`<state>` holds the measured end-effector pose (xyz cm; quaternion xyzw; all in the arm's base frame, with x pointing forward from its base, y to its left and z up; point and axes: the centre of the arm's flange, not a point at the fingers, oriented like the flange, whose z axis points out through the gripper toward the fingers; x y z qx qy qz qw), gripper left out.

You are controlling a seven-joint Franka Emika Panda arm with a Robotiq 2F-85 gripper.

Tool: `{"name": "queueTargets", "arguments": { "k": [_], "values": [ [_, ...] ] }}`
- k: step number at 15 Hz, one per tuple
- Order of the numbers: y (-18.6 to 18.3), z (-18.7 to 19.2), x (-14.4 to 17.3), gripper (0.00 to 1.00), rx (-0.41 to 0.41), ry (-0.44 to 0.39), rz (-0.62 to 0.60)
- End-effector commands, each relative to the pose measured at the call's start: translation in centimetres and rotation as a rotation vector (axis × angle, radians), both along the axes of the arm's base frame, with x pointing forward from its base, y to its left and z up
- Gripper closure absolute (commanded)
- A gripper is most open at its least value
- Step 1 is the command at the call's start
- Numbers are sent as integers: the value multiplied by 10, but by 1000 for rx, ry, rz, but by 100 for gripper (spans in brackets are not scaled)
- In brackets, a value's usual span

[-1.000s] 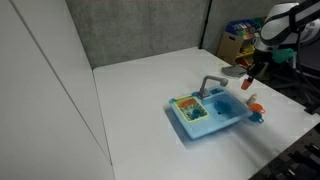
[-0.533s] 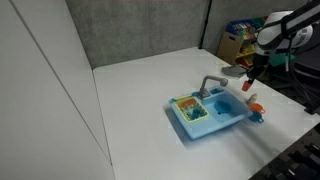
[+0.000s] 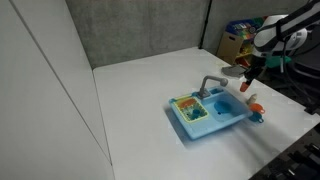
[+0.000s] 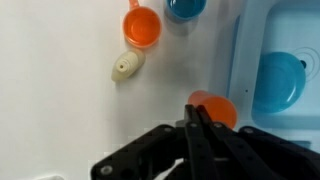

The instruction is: Remove the orange cup from the sink and put it on the cupboard

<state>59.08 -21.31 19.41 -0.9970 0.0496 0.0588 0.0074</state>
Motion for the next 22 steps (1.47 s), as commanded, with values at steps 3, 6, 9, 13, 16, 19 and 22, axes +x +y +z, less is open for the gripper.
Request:
{"name": "queueTargets", "arguments": {
  "k": [3,6,9,13,16,19,22],
  "values": [
    [-1,2,0,98,-3,-1,-1],
    [-16,7,4,98,-1,-11,-28],
    [-31,8,9,98,4,-22,-55],
    [-50,4,17,98,19,-51,-95],
    [-59,-8,22,98,28,-57,-119],
    [-63,-25,25,98,25,-42,-126],
    [-66,-45,26,98,19,-20,-127]
  ]
}}
